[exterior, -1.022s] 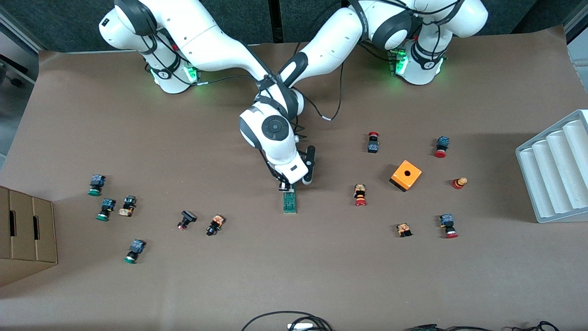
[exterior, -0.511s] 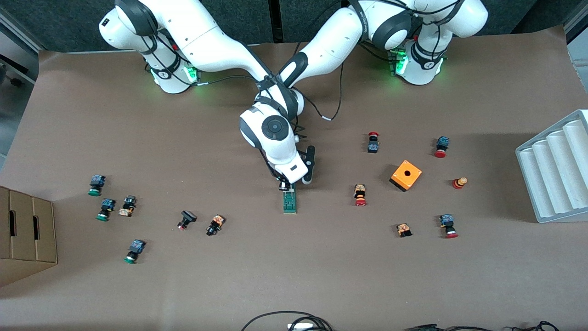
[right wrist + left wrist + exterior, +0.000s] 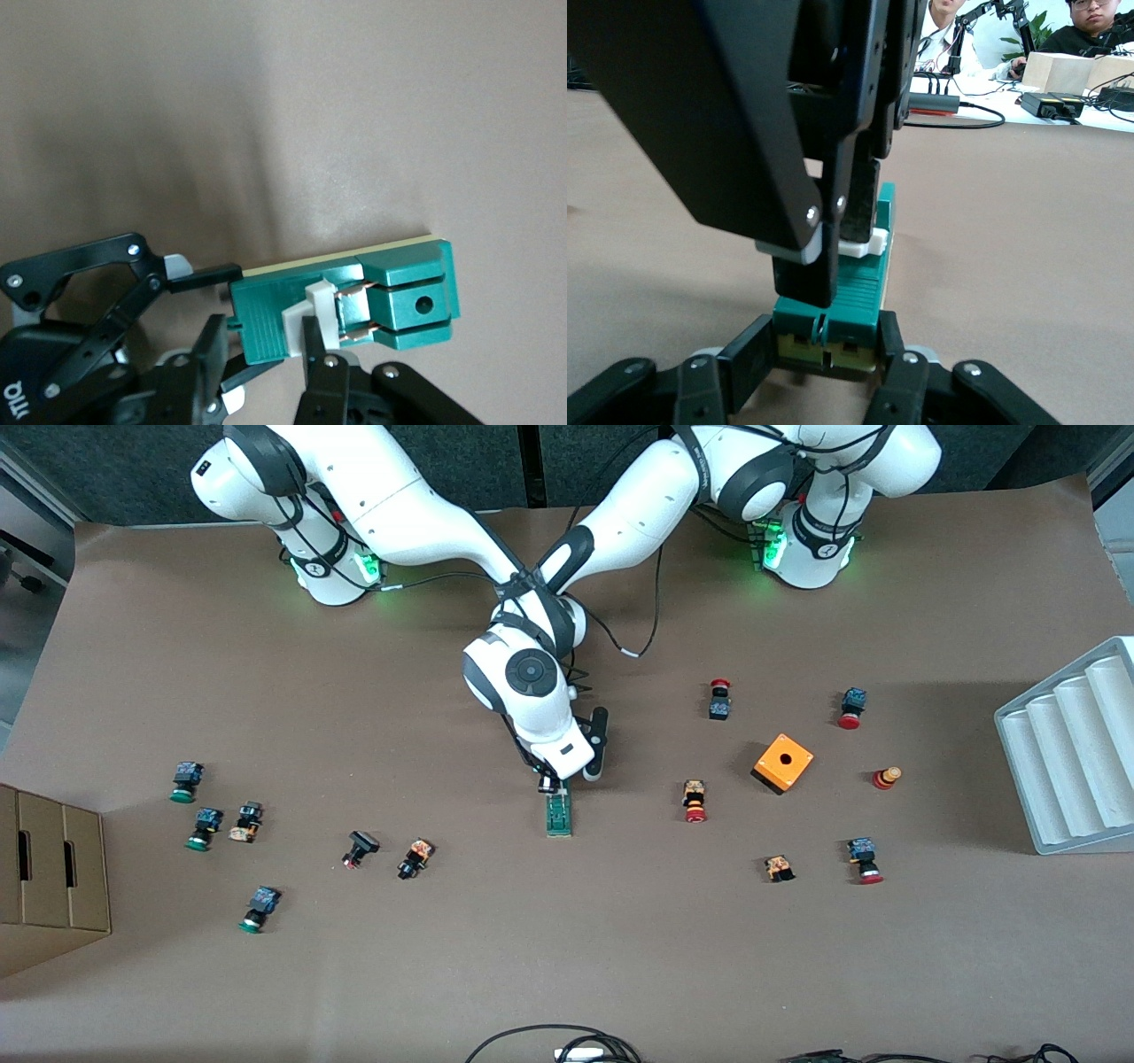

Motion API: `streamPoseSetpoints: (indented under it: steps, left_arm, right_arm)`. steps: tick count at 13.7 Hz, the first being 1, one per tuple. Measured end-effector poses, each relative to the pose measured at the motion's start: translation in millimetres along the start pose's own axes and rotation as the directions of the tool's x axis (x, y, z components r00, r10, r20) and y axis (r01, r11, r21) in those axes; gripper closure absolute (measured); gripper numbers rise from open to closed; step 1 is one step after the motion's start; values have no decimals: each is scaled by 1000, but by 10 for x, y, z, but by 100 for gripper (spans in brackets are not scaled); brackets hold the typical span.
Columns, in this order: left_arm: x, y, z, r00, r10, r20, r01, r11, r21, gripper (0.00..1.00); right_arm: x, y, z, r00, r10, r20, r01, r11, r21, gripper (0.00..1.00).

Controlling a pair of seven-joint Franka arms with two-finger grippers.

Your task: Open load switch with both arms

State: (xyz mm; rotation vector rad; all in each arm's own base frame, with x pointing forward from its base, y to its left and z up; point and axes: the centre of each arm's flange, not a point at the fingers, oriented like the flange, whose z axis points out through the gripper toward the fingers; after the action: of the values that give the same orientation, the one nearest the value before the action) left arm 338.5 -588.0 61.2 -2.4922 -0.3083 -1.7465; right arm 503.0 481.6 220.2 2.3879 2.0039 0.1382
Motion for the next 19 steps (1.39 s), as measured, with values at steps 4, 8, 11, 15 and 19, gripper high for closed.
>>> streamPoseSetpoints:
  steps: [4, 8, 11, 15, 19]
  left_arm:
    - [0, 0, 0, 1000, 0, 0, 0, 1000, 0, 48]
    - [0, 0, 0, 1000, 0, 0, 0, 1000, 0, 48]
    - [0, 0, 0, 1000, 0, 0, 0, 1000, 0, 48]
    - [0, 0, 0, 1000, 0, 0, 0, 1000, 0, 48]
    - [0, 0, 0, 1000, 0, 0, 0, 1000, 0, 48]
  right_arm:
    - [29, 18, -84, 1000, 6, -16, -6, 1000, -10, 30]
    - [58, 42, -292, 999, 8, -35, -9, 1000, -19, 0]
    - [36, 54, -469, 1000, 15, -21, -15, 1000, -3, 0]
    - [-2, 79, -804, 1000, 25, -11, -24, 1000, 14, 0]
    - [-70, 149, -1171, 996, 91, -19, -90, 996, 20, 0]
